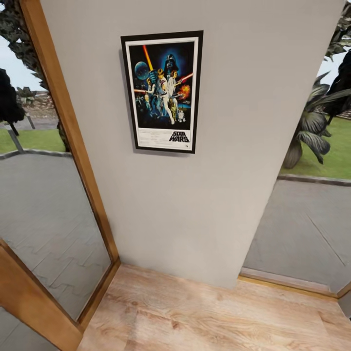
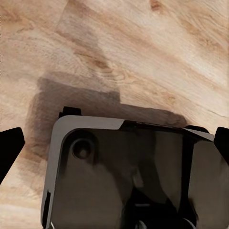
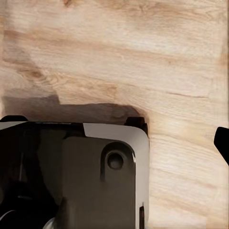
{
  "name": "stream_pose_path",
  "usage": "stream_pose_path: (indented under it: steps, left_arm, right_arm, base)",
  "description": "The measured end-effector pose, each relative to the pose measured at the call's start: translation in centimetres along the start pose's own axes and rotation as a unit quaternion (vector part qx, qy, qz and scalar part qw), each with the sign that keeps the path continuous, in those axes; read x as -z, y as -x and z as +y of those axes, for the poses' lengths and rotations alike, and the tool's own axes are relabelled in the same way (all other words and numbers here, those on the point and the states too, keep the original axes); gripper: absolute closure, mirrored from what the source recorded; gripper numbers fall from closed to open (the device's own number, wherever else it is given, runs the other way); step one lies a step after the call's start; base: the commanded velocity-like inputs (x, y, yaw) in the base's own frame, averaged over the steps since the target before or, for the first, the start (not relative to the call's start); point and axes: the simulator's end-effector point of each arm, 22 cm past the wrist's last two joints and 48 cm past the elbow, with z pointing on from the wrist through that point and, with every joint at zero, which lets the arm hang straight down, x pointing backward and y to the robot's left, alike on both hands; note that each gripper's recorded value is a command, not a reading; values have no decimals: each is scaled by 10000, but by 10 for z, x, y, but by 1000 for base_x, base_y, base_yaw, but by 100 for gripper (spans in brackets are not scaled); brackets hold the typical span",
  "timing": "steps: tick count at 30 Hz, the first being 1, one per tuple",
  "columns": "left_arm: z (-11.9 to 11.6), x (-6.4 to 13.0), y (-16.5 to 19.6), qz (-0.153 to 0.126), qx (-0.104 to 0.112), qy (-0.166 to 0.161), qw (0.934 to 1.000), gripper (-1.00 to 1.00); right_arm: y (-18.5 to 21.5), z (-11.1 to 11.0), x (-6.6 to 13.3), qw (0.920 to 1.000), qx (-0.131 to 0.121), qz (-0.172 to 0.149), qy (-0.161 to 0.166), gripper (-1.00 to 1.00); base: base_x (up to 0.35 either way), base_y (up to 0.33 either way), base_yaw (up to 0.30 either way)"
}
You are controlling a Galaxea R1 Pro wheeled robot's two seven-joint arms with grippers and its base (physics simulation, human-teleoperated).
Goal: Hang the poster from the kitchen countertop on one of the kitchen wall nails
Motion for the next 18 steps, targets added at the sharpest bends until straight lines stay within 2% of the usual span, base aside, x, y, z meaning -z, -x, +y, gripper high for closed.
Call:
stream_pose_path:
  steps: [11,14,18]
  left_arm:
    - [3,0,0,-16,-3,89,10000,-100]
    - [3,-1,-11,83,-29,86,9999,-100]
    - [3,-2,-15,-84,-128,80,9999,-100]
  right_arm:
    - [3,5,-2,10000,8,-60,-49,-100]
    - [3,1,-5,9995,3,-64,-298,-100]
    - [2,0,-10,9983,-5,-73,-582,-100]
  base:
    - [0,0,0]
    - [0,0,0]
    - [0,0,0]
